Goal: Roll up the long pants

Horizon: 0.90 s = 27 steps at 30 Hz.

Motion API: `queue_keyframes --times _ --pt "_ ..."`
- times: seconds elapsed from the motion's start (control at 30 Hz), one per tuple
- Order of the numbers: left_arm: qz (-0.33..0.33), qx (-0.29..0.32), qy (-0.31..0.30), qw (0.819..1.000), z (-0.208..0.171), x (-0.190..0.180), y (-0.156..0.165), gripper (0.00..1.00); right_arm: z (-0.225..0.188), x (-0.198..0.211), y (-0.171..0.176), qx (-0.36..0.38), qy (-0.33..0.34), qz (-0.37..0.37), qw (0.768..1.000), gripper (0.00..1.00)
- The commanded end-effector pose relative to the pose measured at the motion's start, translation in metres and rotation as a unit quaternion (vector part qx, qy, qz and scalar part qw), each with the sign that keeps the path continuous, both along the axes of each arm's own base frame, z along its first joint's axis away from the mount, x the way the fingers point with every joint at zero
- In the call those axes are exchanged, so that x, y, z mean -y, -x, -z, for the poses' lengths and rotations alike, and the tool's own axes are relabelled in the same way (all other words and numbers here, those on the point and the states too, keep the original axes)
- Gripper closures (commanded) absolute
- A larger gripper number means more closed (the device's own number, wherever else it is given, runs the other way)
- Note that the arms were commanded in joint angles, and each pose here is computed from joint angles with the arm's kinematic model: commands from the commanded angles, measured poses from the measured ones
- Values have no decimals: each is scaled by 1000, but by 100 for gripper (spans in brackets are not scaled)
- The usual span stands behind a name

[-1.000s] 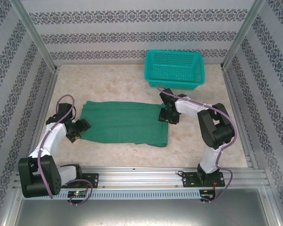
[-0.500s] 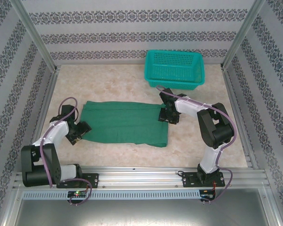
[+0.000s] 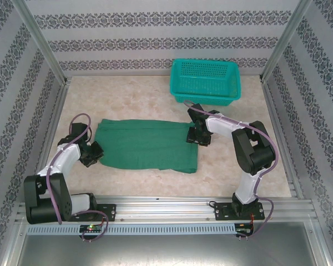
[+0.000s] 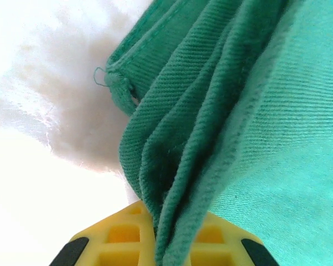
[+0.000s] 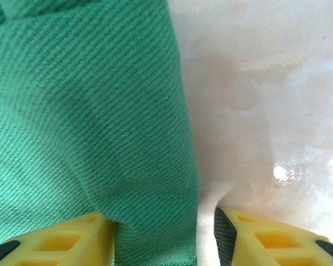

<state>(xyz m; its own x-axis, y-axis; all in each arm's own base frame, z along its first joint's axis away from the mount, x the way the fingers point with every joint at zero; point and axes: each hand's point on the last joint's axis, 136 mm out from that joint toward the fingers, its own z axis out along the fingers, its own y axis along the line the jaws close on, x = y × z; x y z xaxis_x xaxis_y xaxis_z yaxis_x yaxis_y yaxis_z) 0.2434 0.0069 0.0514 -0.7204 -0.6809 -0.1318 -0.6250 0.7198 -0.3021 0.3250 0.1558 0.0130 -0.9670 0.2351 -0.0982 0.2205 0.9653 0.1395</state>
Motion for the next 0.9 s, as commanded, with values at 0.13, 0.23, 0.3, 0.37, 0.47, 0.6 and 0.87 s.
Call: queue_keyframes --times 0.13,0.23,0.3,0.37,0.47,0.6,0.87 --pt "10 64 15 998 -65 7 -33 100 27 -18 2 -29 -34 0 999 49" --pt "20 74 15 997 -74 8 -54 100 29 -20 -2 -28 -40 0 999 49" --pt "27 82 17 996 -79 11 -69 100 30 -21 -4 -28 -44 0 999 49" --pt "35 93 16 995 -86 16 -89 100 29 -21 -7 -25 -48 3 999 49" --pt "63 112 12 992 -107 35 -119 100 26 -24 -11 -20 -57 5 998 50" --pt "106 149 10 983 -146 74 -164 100 22 -28 -17 -13 -67 6 998 50" --pt "158 181 -14 971 -193 123 -201 100 11 -31 -24 4 -78 12 997 50"
